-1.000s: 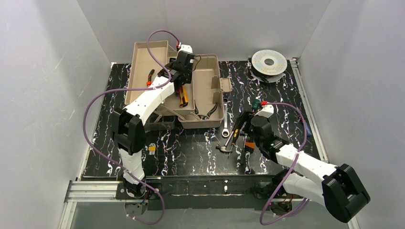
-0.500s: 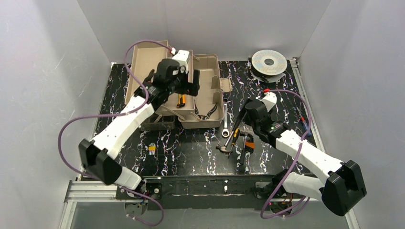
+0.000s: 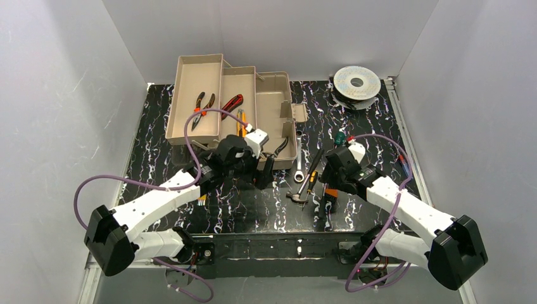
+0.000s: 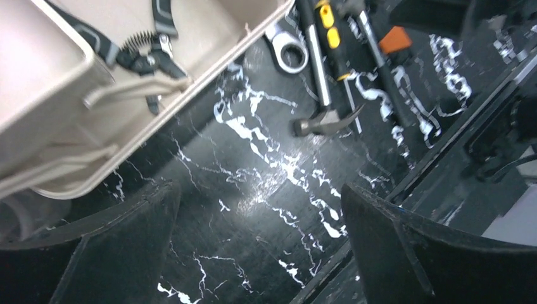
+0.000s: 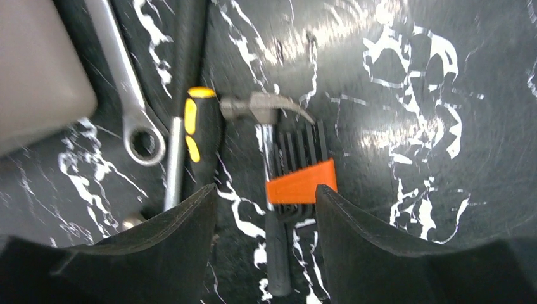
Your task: Pack the tool kit
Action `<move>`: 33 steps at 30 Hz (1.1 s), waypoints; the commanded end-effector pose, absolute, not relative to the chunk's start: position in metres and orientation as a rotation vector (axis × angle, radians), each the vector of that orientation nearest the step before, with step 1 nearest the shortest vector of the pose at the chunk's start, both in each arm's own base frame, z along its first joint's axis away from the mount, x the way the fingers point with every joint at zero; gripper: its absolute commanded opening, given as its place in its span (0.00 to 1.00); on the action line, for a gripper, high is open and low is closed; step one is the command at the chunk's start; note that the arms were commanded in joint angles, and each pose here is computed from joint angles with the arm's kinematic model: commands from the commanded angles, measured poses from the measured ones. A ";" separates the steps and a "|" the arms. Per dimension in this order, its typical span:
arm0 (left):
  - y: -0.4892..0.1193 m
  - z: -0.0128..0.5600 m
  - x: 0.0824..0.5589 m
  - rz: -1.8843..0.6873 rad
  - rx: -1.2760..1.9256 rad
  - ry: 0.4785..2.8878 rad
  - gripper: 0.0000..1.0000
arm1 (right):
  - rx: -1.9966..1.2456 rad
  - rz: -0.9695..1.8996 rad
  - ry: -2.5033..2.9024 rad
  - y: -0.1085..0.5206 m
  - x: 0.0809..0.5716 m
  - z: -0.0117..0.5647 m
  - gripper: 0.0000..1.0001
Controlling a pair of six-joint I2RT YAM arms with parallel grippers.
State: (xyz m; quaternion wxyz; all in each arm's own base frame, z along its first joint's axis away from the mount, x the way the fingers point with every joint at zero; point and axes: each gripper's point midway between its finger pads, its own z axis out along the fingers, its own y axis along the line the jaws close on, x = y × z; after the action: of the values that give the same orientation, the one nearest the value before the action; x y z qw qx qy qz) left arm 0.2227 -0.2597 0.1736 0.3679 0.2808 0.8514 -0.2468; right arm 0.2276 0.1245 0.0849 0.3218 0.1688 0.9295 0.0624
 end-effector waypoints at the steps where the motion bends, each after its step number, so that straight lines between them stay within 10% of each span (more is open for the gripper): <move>1: -0.269 0.169 0.223 -0.697 0.690 2.096 0.98 | 0.416 0.209 2.568 0.127 0.199 0.063 0.66; 15: -0.277 0.114 0.215 -0.716 0.834 1.847 0.98 | 0.384 -0.054 2.692 0.116 0.203 0.020 0.84; 33: -0.285 0.108 0.206 -0.789 0.862 1.783 0.98 | 0.563 0.306 2.424 0.117 0.209 0.049 0.53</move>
State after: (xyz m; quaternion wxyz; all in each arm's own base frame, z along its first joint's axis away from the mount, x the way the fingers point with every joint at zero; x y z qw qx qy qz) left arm 0.2074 -0.2796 0.1052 0.4780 0.3443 0.7432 -0.3173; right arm 0.1959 0.1102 0.0262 0.2636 0.1966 0.9419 0.0683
